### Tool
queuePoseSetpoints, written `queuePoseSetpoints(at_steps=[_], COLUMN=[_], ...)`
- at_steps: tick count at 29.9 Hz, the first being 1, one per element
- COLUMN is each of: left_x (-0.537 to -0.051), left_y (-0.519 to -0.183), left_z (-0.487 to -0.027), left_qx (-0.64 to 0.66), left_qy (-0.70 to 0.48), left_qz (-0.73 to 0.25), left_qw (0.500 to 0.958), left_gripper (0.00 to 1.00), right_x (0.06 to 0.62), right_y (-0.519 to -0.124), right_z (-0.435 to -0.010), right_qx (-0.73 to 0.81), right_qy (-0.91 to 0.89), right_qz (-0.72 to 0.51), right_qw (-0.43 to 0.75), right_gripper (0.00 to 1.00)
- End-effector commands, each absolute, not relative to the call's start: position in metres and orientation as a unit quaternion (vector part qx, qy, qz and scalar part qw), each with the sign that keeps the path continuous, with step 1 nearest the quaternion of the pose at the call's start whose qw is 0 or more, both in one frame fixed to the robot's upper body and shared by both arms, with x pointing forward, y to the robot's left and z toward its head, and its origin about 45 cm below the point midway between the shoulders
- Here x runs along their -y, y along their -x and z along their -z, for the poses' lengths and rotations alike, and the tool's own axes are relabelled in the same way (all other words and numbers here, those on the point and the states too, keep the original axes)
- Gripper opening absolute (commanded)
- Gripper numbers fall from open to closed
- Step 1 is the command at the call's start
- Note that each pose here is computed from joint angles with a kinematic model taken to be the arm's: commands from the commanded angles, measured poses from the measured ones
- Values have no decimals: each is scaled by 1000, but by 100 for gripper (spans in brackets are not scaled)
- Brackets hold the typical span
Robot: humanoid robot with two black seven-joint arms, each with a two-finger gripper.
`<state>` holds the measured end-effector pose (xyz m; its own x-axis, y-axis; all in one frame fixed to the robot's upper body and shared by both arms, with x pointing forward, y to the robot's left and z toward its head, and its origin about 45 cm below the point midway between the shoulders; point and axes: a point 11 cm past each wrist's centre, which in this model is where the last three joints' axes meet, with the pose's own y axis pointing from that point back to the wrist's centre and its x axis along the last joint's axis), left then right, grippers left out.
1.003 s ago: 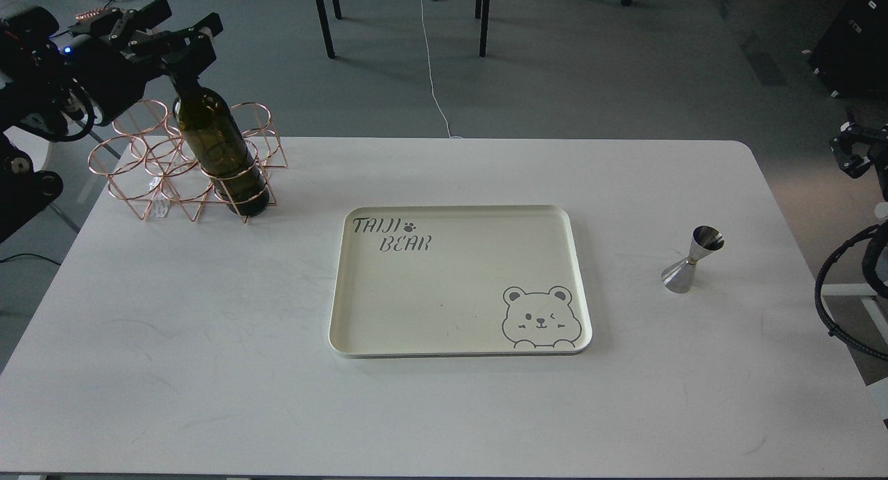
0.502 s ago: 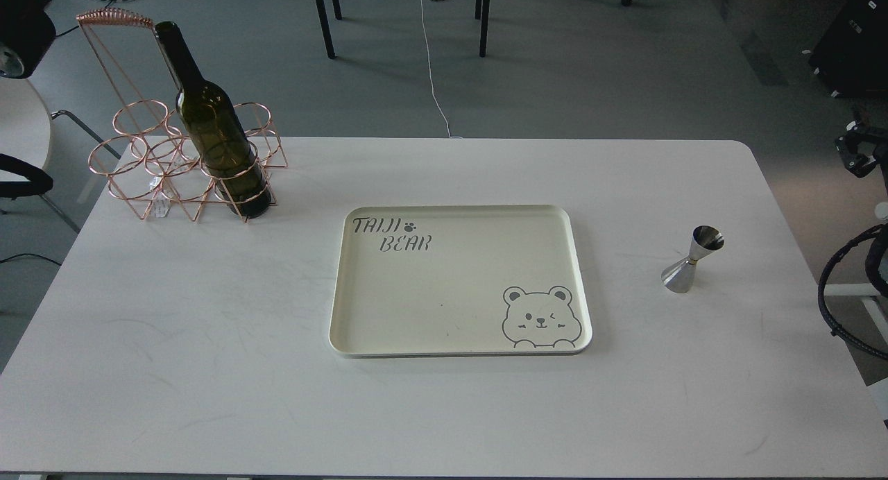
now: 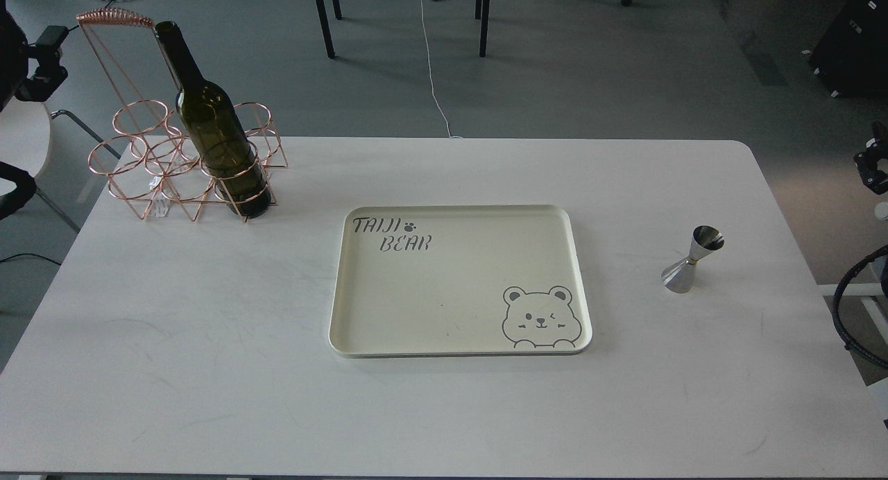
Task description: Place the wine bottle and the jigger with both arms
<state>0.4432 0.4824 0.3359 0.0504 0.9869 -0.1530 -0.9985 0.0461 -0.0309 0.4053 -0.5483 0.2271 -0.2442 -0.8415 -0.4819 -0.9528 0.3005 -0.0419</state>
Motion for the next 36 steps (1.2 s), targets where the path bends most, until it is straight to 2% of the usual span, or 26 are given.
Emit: queuePoseSetpoints(at_steps=[1, 11, 15, 19, 25, 36], left_x=[-488, -532, -528, -526, -513, -497], left_y=[-439, -410, -408, -406, -407, -412], left_z=[-316, -261, -247, -242, -229, -224], left_qx=[-90, -165, -186, -196, -214, -225], left_qy=[128, 228, 265, 302, 312, 312], left_qz=[-667, -722, -719, -716, -709, -697], left_qw=[728, 633, 615, 598, 595, 605], left_gripper=[98, 99, 99, 99, 99, 99], right_x=[546, 551, 557, 533, 527, 528], right_y=[-404, -392, -381, -381, -372, -376], right_z=[-222, -208, -196, -168, -149, -157], right_qx=[-778, -785, -792, -783, -785, -782], right_qy=[576, 562, 541, 527, 525, 535], right_qz=[-135, -146, -160, -201, -216, -209], right_qw=[213, 214, 235, 261, 247, 241], right_gripper=[99, 99, 99, 99, 99, 100])
